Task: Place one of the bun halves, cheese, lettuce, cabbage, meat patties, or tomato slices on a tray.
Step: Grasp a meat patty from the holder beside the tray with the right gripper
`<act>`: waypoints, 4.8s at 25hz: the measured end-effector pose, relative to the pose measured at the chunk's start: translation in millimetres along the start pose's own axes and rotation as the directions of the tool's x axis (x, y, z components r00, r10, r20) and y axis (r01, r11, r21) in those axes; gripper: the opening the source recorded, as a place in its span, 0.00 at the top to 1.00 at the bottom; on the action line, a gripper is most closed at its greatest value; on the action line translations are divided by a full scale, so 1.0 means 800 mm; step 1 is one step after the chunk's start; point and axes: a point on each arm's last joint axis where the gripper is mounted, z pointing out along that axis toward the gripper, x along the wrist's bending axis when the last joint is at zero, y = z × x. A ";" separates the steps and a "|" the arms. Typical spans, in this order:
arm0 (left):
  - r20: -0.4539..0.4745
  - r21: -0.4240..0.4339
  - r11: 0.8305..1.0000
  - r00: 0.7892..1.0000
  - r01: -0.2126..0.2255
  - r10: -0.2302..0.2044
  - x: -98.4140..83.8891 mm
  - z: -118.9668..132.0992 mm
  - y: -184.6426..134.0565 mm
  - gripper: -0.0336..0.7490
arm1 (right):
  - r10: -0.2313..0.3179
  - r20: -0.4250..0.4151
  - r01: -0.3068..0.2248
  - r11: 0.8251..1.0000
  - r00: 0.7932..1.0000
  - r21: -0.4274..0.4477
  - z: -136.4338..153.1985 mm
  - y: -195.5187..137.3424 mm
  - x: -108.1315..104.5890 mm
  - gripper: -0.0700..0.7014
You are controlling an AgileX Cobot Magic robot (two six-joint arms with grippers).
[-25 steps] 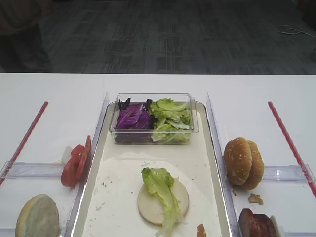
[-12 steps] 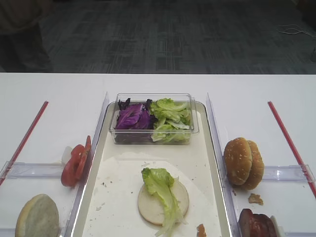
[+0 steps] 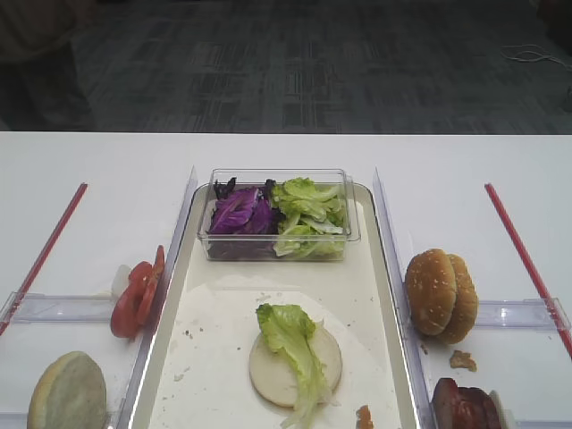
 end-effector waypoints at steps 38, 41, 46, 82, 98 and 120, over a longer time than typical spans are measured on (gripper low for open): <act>0.000 0.000 1.000 1.000 0.000 0.000 0.000 0.000 0.000 0.58 | -0.109 -0.148 0.152 0.933 0.983 0.325 0.087 0.004 0.119 0.36; 0.000 0.000 1.000 1.000 0.000 0.000 0.000 0.000 0.000 0.58 | -0.135 -0.140 0.176 0.923 0.981 0.341 0.101 0.003 0.129 0.36; 0.000 0.000 1.000 1.000 0.000 0.000 0.000 0.000 0.000 0.58 | -0.165 -0.127 0.201 0.909 0.978 0.365 0.123 0.002 0.142 0.36; 0.000 0.000 1.000 1.000 0.000 0.000 0.000 0.000 0.000 0.58 | -0.138 -0.103 0.167 0.906 0.985 0.389 0.167 0.007 0.157 0.37; 0.000 0.000 1.000 1.000 0.000 0.000 0.000 0.000 0.000 0.58 | -0.121 -0.072 0.141 0.890 0.990 0.433 0.194 0.006 0.162 0.37; 0.000 0.000 1.000 1.000 0.000 0.000 0.000 0.000 0.000 0.58 | -0.172 -0.006 0.157 0.884 0.985 0.440 0.196 0.006 0.153 0.66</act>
